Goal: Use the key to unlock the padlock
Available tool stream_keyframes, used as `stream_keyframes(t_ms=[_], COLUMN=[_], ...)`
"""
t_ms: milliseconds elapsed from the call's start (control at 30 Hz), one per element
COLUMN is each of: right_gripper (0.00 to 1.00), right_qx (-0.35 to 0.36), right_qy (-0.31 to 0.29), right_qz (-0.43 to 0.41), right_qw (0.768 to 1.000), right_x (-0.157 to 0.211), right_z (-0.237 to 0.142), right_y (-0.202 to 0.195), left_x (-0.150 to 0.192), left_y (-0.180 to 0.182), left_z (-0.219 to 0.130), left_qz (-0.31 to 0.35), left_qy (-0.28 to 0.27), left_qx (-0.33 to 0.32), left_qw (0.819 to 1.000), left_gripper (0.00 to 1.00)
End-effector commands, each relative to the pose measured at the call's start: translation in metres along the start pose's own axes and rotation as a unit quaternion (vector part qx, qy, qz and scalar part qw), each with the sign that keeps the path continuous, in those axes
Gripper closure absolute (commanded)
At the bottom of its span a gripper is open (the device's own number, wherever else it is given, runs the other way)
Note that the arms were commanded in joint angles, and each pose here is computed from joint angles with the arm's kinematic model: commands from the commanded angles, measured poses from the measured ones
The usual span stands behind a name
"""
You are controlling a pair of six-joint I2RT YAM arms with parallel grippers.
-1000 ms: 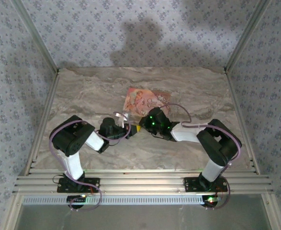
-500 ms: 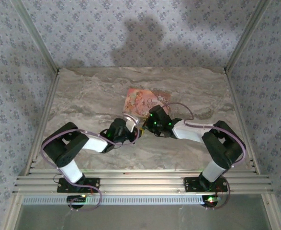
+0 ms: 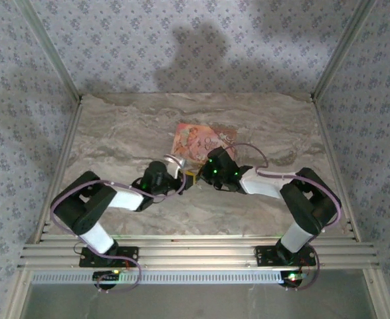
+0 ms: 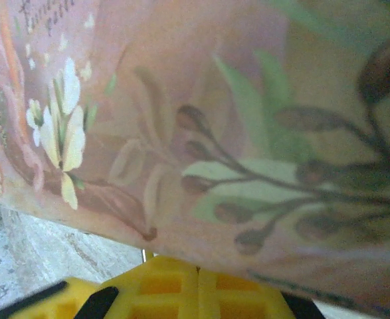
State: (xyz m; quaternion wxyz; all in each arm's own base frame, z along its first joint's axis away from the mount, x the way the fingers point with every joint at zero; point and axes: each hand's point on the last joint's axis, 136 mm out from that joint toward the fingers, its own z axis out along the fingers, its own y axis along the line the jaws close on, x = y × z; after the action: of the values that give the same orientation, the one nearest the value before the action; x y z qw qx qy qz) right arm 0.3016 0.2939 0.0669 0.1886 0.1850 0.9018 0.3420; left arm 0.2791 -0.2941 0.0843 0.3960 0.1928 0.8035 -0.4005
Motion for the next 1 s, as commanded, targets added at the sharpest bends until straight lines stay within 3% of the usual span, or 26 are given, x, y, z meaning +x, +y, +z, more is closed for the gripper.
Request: stream_keyframes(t_ms=[0,167,567,967], right_gripper=[1.00,1.00,1.00,1.00], right_qx=[-0.027,-0.036,-0.052,-0.055], right_qy=[0.006,0.006,0.007,0.004], right_qz=[0.007,0.016,0.045,0.063], right_qw=[1.000,0.999,0.998,0.997], right_x=[0.004,0.004,0.003,0.003], right_z=[-0.001,0.000,0.001,0.005], right_y=[0.009,0.010,0.006,-0.001], left_x=[-0.028,-0.030,-0.007,0.005], left_y=[-0.003,-0.001,0.015,0.000], left_z=[-0.017,-0.018,0.000,0.016], left_qz=[-0.082,-0.148,-0.295,-0.333], left_qy=[-0.051,-0.051,-0.053,-0.035], left_qx=[0.049,0.081,0.088,0.099], left_qw=[0.994,0.984,0.950,0.937], left_gripper=[0.69,0.59,0.57,0.55])
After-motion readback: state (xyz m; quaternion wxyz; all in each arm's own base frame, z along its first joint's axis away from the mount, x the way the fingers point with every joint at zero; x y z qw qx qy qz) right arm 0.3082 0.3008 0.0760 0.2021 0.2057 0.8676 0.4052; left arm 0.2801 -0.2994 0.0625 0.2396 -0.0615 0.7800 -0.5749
